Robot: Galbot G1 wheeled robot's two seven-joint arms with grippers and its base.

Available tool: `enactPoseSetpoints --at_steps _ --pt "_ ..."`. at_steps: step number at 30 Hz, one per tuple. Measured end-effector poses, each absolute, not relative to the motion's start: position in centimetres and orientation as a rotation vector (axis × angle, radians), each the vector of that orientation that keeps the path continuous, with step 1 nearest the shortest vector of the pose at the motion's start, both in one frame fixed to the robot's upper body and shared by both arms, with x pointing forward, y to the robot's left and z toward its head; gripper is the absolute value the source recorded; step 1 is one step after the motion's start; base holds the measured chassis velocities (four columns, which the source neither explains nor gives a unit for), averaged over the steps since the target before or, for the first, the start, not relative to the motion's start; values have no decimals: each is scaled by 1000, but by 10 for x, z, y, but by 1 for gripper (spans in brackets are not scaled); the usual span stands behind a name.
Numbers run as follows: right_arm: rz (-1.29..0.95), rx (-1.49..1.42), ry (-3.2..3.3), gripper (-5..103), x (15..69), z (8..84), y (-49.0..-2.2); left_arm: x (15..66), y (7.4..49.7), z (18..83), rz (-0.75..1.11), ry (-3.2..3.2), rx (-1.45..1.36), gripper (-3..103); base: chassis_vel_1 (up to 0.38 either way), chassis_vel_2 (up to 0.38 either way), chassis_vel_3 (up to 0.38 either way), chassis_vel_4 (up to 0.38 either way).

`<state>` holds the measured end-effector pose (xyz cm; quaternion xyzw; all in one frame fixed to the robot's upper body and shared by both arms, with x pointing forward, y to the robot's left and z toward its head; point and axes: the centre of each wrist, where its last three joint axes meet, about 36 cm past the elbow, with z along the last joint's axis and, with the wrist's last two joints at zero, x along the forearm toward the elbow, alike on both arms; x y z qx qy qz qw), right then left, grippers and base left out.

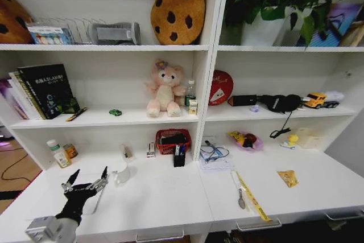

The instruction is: Organize the objects on the table.

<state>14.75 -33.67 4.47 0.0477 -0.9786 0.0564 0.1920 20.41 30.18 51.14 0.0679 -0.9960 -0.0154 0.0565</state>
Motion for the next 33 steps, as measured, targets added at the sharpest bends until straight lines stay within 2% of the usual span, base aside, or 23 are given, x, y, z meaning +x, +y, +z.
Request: enactPoseSetpoints --at_steps 1,2,3,5,6,8,9,10,11,14,15,17,18,19,20,23,27,29,33 --pt "158 134 -2747 27 148 45 -337 204 302 511 -47 -3021 206 100 0 0 0 0" --pt "167 134 -2745 32 151 42 -338 204 302 511 -47 -3021 206 100 0 0 0 0" --pt "167 134 -2745 32 151 42 -338 204 302 511 -47 -3021 206 100 0 0 0 0" --pt "168 129 -2745 44 156 40 -338 204 302 511 -47 -3021 206 100 0 0 0 0" --pt "168 129 -2745 44 156 40 -338 204 302 511 -47 -3021 206 100 0 0 0 0" --pt "170 131 -2744 54 155 40 -338 204 302 511 -47 -3021 206 100 0 0 0 0" --pt "173 138 -2740 65 150 41 -338 204 302 511 -47 -3021 206 100 0 0 0 0" --pt "173 138 -2740 65 150 41 -338 204 302 511 -47 -3021 206 100 0 0 0 0" --pt "175 141 -2735 65 144 41 -339 204 302 511 -47 -3021 206 100 0 0 0 0" --pt "178 137 -2738 76 132 48 -342 204 302 511 -47 -3021 206 100 0 0 0 0" --pt "178 137 -2738 76 132 48 -342 204 302 511 -47 -3021 206 100 0 0 0 0" --pt "177 151 -2751 86 114 67 -345 204 302 511 -47 -3021 206 100 0 0 0 0" --pt "177 151 -2751 86 114 67 -345 204 302 511 -47 -3021 206 100 0 0 0 0" --pt "177 178 -2759 96 90 86 -347 204 302 511 -47 -3021 206 100 0 0 0 0" --pt "177 178 -2759 96 90 86 -347 204 302 511 -47 -3021 206 100 0 0 0 0" --pt "203 266 -2764 100 32 150 -349 204 302 511 -47 -3021 207 100 0 0 0 0" --pt "191 249 -2742 100 10 182 -344 204 302 511 -47 -3021 206 100 0 0 0 0" --pt "157 170 -2713 100 -16 239 -322 204 302 511 -47 -3021 207 100 0 0 0 0" --pt "109 132 -2797 100 2 286 -302 204 302 511 -47 -3021 206 100 0 0 0 0"
